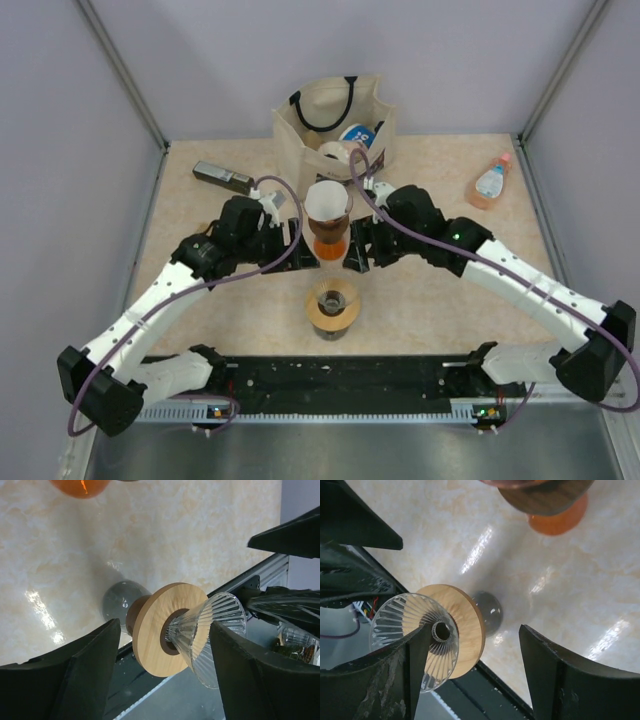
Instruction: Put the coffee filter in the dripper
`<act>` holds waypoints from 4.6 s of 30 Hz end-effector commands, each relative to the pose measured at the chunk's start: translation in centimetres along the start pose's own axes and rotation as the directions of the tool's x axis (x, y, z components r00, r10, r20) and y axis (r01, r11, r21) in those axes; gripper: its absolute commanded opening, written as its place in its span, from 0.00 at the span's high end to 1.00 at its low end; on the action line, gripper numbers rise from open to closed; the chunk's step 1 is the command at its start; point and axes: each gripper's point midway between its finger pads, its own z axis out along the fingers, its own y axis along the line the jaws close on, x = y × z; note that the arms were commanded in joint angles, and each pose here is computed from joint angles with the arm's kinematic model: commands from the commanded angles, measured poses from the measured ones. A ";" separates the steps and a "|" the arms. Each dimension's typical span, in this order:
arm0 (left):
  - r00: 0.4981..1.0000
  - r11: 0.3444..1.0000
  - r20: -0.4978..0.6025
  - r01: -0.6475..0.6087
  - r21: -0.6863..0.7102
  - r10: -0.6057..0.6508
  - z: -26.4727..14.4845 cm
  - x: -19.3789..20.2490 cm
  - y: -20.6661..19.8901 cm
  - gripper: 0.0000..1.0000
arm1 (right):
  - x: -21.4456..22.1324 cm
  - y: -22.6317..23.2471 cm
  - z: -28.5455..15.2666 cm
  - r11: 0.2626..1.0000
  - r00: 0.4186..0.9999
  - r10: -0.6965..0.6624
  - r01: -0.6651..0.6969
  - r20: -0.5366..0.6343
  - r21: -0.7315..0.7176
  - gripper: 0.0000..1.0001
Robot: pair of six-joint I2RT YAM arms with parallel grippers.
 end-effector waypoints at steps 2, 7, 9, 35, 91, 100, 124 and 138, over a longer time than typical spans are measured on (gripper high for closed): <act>0.999 1.000 -0.046 -0.023 -0.001 0.022 -0.3 0.7 -1.3 0.27 | 2.5 1.4 1.5 0.985 0.983 0.109 -0.127 -0.150 -0.116 0.34; 0.997 1.000 -0.068 -0.020 0.012 0.021 0.0 1.5 -2.2 0.36 | 2.8 1.7 1.6 0.982 0.982 0.111 -0.132 -0.153 -0.136 0.47; 0.994 1.000 -0.103 -0.018 0.019 0.020 0.2 2.3 -2.4 0.43 | 3.3 1.7 1.7 0.980 0.980 0.113 -0.138 -0.167 -0.146 0.51; 0.992 0.997 -0.123 -0.050 -0.051 0.043 1.1 5.1 -2.3 0.90 | 4.4 4.1 1.7 0.970 0.996 -0.035 0.014 -0.082 -0.242 0.92; 0.973 0.903 -0.177 -0.204 -0.378 0.146 6.8 10.9 7.1 1.00 | 16.4 -5.2 5.9 0.973 0.946 -0.224 0.229 -0.234 -0.007 1.00; 0.974 0.922 -0.129 -0.219 -0.319 0.187 5.9 8.3 3.7 1.00 | 10.2 -1.7 4.0 0.963 0.957 -0.267 0.262 -0.110 -0.060 0.93; 0.969 0.946 0.133 -0.166 -0.279 0.210 3.8 1.9 -0.6 0.52 | 4.0 0.9 2.8 0.970 0.971 -0.232 0.236 0.064 -0.059 0.57; 0.925 0.953 0.296 -0.167 -0.253 0.240 -0.5 -1.4 -2.3 0.03 | -1.0 2.1 -0.3 0.977 0.950 -0.197 0.210 0.242 -0.029 0.01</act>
